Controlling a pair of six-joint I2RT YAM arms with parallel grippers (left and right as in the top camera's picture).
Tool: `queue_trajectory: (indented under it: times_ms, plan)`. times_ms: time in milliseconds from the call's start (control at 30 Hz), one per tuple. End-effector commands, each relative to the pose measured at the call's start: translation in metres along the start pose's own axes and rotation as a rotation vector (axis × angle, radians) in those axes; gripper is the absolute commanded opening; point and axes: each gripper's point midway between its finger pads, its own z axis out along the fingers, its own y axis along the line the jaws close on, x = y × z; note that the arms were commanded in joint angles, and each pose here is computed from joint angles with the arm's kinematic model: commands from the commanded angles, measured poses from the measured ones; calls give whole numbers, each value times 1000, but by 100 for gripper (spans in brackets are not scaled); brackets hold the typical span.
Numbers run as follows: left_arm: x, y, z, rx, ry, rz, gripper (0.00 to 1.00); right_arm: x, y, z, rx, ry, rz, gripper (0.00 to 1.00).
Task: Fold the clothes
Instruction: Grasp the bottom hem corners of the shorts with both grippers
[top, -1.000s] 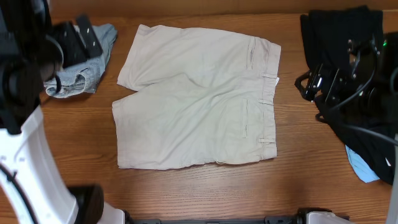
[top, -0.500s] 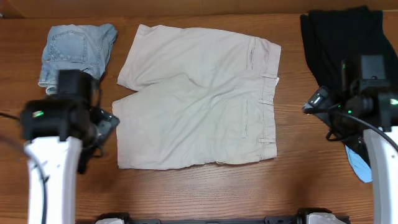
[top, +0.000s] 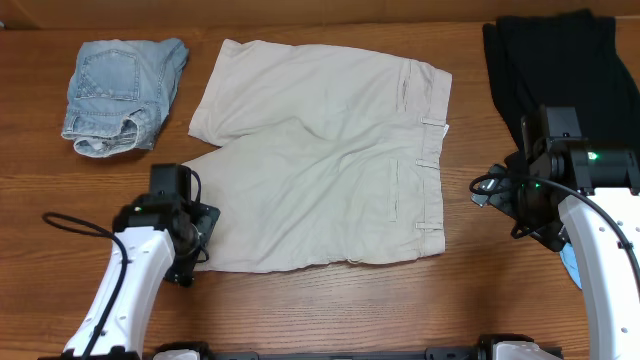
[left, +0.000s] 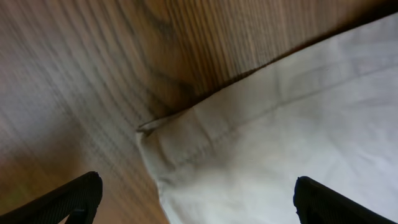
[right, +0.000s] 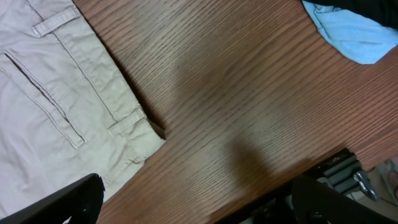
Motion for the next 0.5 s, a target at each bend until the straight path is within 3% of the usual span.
queue_trajectory:
  times_ms: [0, 233, 367, 433, 467]
  plan:
    - [12, 13, 25, -30, 40, -14, 100, -2, 2, 0, -3, -9, -19, 100]
    - [13, 18, 48, -60, 36, -12, 100, -8, 8, 0, -31, -34, -16, 100]
    - [15, 18, 60, -85, 45, -10, 69, -4, 13, 0, -61, -13, -16, 99]
    - [16, 21, 63, -102, 51, -9, 38, -1, 18, 0, -86, 4, -17, 98]
    - [16, 21, 63, -106, 53, -8, 31, 0, 20, 0, -98, 13, -17, 98]
